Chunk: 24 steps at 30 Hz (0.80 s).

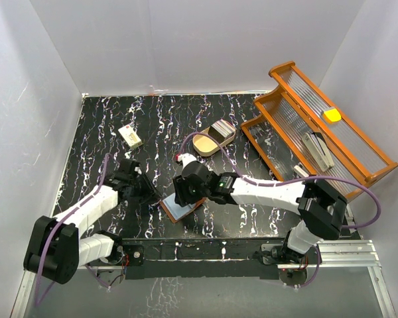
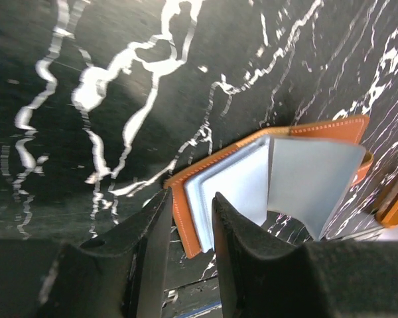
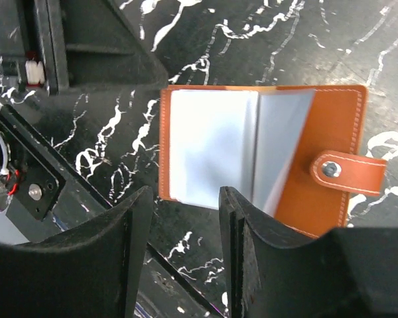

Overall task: Put the credit cards into the card holder
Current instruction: Turn over the card slot in the card holder.

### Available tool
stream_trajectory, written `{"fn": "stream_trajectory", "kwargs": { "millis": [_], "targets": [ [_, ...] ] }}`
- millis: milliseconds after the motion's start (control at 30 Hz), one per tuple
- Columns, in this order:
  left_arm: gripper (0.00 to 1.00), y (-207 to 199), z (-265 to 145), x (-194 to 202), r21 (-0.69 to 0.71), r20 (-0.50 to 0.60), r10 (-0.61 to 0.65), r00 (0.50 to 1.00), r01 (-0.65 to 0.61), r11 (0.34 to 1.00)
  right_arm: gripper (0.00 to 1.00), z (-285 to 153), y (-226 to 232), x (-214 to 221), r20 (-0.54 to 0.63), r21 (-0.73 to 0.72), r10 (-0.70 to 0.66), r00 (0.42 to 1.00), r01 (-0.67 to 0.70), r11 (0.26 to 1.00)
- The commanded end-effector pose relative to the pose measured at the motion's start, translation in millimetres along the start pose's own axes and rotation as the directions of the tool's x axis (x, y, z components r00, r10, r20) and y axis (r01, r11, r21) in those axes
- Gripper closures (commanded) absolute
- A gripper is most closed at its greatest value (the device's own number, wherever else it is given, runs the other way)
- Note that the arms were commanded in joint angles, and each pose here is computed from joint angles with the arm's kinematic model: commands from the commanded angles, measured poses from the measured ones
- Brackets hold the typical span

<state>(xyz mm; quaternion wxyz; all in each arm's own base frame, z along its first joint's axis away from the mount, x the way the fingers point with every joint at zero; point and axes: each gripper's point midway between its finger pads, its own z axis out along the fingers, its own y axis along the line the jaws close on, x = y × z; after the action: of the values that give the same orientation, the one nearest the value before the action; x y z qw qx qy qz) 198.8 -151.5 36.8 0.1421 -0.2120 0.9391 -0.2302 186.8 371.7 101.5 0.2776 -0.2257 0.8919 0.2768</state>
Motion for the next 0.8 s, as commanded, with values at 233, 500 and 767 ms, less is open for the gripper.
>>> {"fn": "stream_trajectory", "kwargs": {
  "millis": [233, 500, 767],
  "targets": [
    [0.71, 4.2, -16.5, 1.7, 0.083, -0.047, -0.099, 0.994, 0.103, 0.991, 0.40, 36.5, 12.5, -14.5, 0.045, 0.080, -0.096, 0.994, 0.092, 0.993],
    [0.71, 8.3, -13.2, 3.4, 0.068, -0.059, -0.108, 0.992, 0.112, 0.991, 0.30, 55.7, 0.2, 0.8, -0.019, 0.113, -0.163, 0.986, 0.164, 0.980],
    [0.71, 9.6, -11.4, 6.4, 0.076, -0.066, -0.110, 0.992, 0.115, 0.990, 0.33, 64.9, -11.8, 11.3, -0.041, 0.151, -0.167, 0.985, 0.171, 0.974]
  ]
}}
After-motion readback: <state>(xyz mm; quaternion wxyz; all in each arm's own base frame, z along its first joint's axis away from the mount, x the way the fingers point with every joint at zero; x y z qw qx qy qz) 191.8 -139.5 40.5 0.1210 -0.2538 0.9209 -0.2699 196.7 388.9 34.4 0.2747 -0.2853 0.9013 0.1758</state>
